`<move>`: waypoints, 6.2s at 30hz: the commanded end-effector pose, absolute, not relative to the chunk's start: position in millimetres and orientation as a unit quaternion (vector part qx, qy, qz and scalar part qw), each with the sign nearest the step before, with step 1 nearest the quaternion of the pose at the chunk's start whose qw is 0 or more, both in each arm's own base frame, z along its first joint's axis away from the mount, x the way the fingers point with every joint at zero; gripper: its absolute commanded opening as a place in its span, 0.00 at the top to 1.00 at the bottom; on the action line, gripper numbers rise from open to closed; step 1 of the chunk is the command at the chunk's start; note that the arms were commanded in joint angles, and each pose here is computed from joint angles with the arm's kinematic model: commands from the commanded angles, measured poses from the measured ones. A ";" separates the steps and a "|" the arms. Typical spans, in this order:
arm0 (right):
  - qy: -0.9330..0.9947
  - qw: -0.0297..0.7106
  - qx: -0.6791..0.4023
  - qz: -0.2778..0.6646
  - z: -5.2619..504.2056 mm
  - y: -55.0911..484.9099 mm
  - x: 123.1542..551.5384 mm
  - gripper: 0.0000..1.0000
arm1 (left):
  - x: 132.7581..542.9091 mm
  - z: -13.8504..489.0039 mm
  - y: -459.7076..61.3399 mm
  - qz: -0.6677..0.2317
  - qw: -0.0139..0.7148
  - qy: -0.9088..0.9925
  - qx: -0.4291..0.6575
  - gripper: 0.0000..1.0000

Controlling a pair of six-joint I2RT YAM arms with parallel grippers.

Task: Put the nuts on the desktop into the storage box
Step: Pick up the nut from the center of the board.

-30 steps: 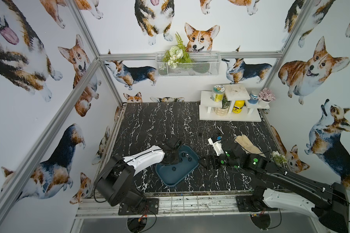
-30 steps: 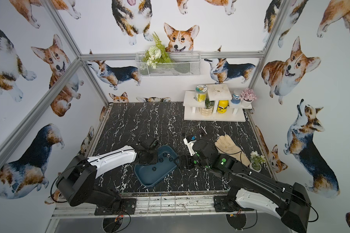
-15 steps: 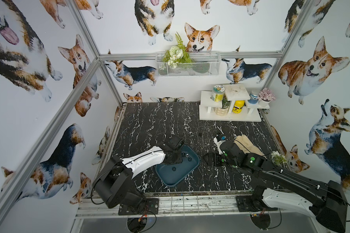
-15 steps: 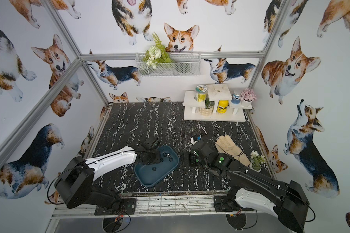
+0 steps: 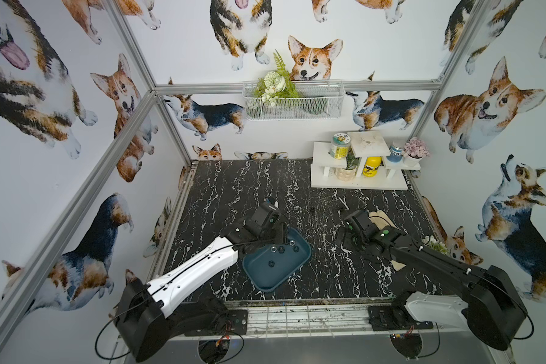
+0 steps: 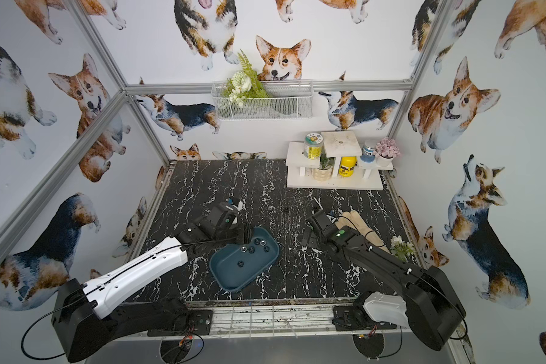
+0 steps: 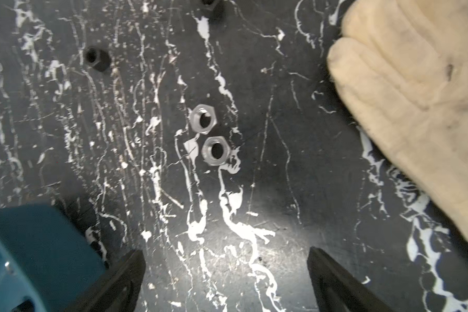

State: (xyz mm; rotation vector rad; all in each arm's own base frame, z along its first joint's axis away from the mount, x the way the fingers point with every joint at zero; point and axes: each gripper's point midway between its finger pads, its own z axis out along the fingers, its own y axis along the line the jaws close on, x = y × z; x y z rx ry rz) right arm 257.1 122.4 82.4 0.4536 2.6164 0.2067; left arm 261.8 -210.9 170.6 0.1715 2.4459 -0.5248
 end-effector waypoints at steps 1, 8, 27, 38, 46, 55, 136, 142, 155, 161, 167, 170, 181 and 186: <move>0.951 0.247 0.174 0.062 85.2 117.9 272.6 0.05 | 269.1 197.8 -227.5 -0.246 0.376 0.886 0.112 0.15; 0.935 0.299 0.176 0.071 92.5 112.7 332.7 0.28 | 270.1 228.2 -238.1 -0.295 0.431 0.843 0.131 0.00; 0.952 0.289 0.102 -0.008 55.6 108.4 426.4 0.43 | 255.2 236.5 -239.3 -0.324 0.433 0.828 0.150 0.00; 0.957 0.277 0.083 -0.017 26.1 103.3 435.2 0.56 | 253.9 234.0 -242.2 -0.324 0.425 0.830 0.160 0.00; 0.957 0.279 0.073 -0.027 24.4 100.9 438.6 0.65 | 252.1 227.6 -242.0 -0.329 0.425 0.828 0.159 0.00; 0.959 0.277 0.062 -0.027 23.8 100.8 436.9 0.72 | 246.3 228.0 -249.9 -0.348 0.415 0.822 0.178 0.00; 0.438 0.555 -0.503 0.497 314.3 279.1 159.1 0.89 | 152.7 299.7 -304.4 -0.699 0.145 0.639 0.288 0.33; 0.436 0.554 -0.504 0.500 312.9 280.1 156.1 0.89 | 149.9 306.9 -306.1 -0.706 0.153 0.626 0.294 0.37; 0.442 0.562 -0.508 0.480 304.8 278.5 158.4 0.91 | 147.1 311.4 -309.6 -0.712 0.157 0.615 0.300 0.59; 0.444 0.563 -0.510 0.475 301.8 277.6 158.2 0.90 | 154.5 300.2 -312.2 -0.695 0.159 0.639 0.290 0.72; 0.452 0.559 -0.510 0.471 296.5 276.8 158.2 0.76 | 160.5 279.3 -311.7 -0.659 0.166 0.675 0.288 0.80; 0.455 0.562 -0.510 0.466 295.0 276.5 159.2 0.69 | 165.6 280.8 -312.9 -0.642 0.171 0.688 0.293 0.80; 0.467 0.568 -0.516 0.439 287.7 274.4 163.7 0.38 | 180.3 245.0 -301.8 -0.567 0.185 0.750 0.287 0.78; 0.485 0.562 -0.522 0.420 276.2 273.3 167.6 0.31 | 189.1 225.7 -291.9 -0.518 0.194 0.785 0.280 0.79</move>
